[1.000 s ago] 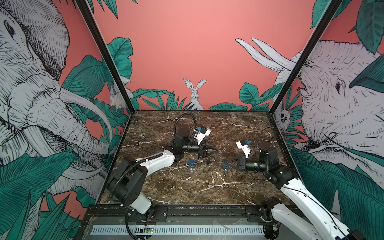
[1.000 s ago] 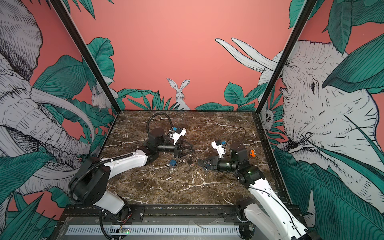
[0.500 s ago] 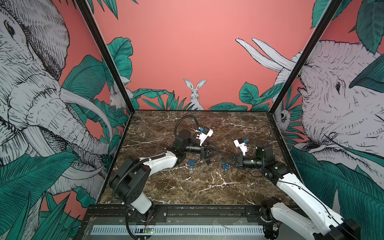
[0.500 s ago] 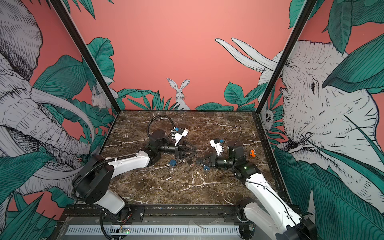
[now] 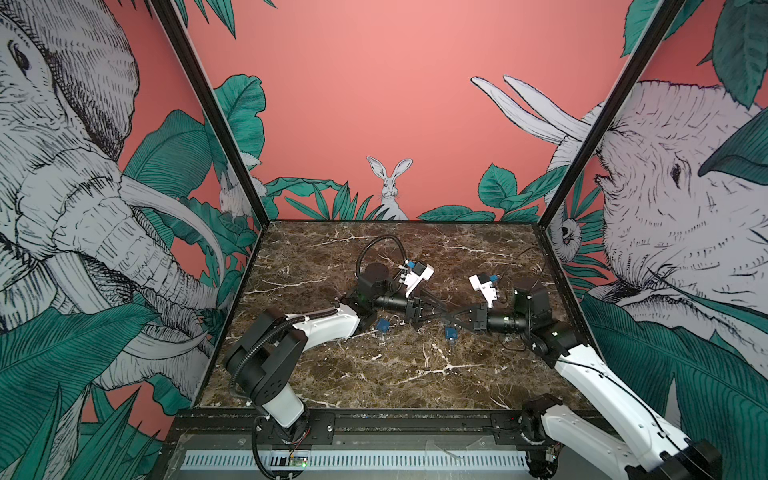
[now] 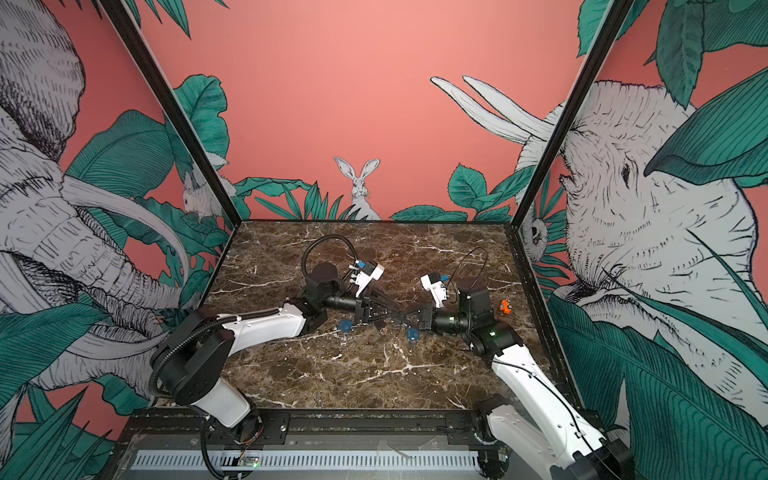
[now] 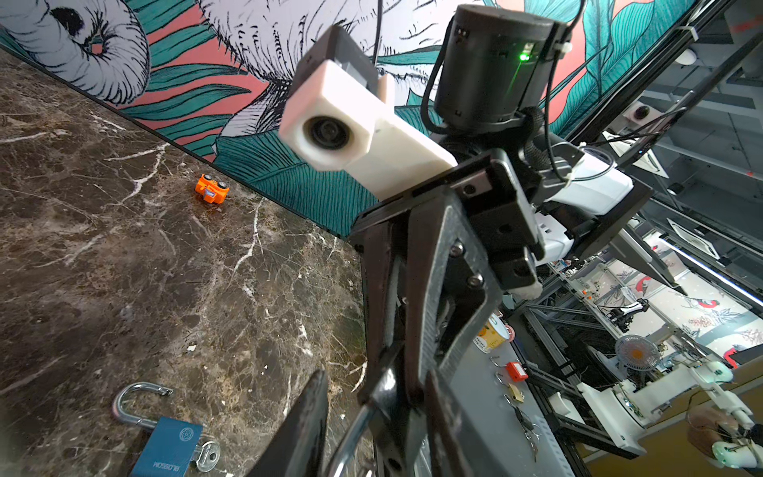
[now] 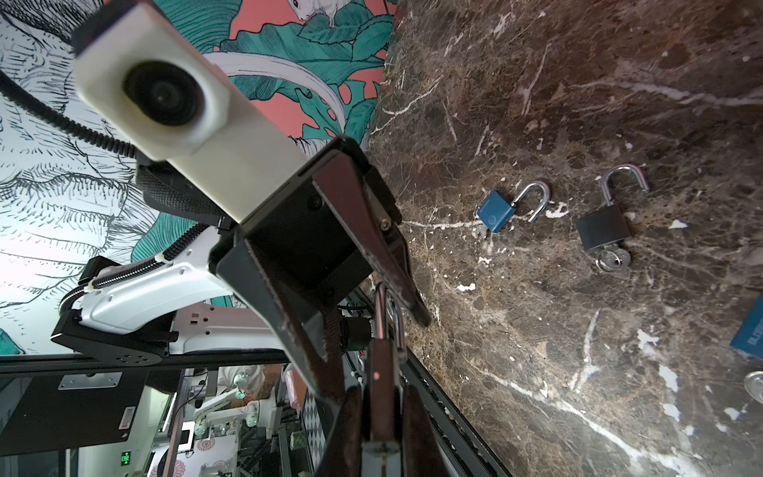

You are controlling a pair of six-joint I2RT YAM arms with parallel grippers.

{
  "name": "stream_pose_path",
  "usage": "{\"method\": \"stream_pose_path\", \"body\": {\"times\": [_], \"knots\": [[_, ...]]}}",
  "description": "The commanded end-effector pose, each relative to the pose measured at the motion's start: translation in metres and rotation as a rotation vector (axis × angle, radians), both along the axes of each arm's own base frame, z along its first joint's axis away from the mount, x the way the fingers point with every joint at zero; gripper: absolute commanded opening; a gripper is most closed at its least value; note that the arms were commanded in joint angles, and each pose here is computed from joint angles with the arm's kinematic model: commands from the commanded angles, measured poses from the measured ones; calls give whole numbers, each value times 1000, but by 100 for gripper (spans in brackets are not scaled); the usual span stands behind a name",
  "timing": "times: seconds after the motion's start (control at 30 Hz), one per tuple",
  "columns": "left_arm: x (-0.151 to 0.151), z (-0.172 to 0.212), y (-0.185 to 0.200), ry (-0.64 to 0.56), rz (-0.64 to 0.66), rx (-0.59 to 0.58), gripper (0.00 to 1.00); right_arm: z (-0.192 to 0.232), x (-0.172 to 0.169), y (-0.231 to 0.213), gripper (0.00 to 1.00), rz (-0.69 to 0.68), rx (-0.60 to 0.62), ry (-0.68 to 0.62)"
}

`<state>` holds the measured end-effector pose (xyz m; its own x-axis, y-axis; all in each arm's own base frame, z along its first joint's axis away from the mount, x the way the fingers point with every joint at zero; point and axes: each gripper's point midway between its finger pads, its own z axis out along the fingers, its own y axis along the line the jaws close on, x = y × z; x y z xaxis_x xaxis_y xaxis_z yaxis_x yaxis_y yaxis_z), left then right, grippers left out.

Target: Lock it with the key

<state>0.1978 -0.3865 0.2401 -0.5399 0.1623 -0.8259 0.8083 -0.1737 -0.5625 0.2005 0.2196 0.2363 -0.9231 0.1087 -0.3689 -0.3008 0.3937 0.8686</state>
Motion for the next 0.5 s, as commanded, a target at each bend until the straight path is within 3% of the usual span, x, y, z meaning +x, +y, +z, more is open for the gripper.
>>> {"method": "stream_pose_path", "body": {"times": [0.0, 0.47], "knots": [[-3, 8, 0, -15, -14, -19, 38, 23, 2, -3, 0, 5, 11, -114], [-3, 7, -5, 10, -14, -24, 35, 20, -4, -11, 0, -27, -21, -156]]}}
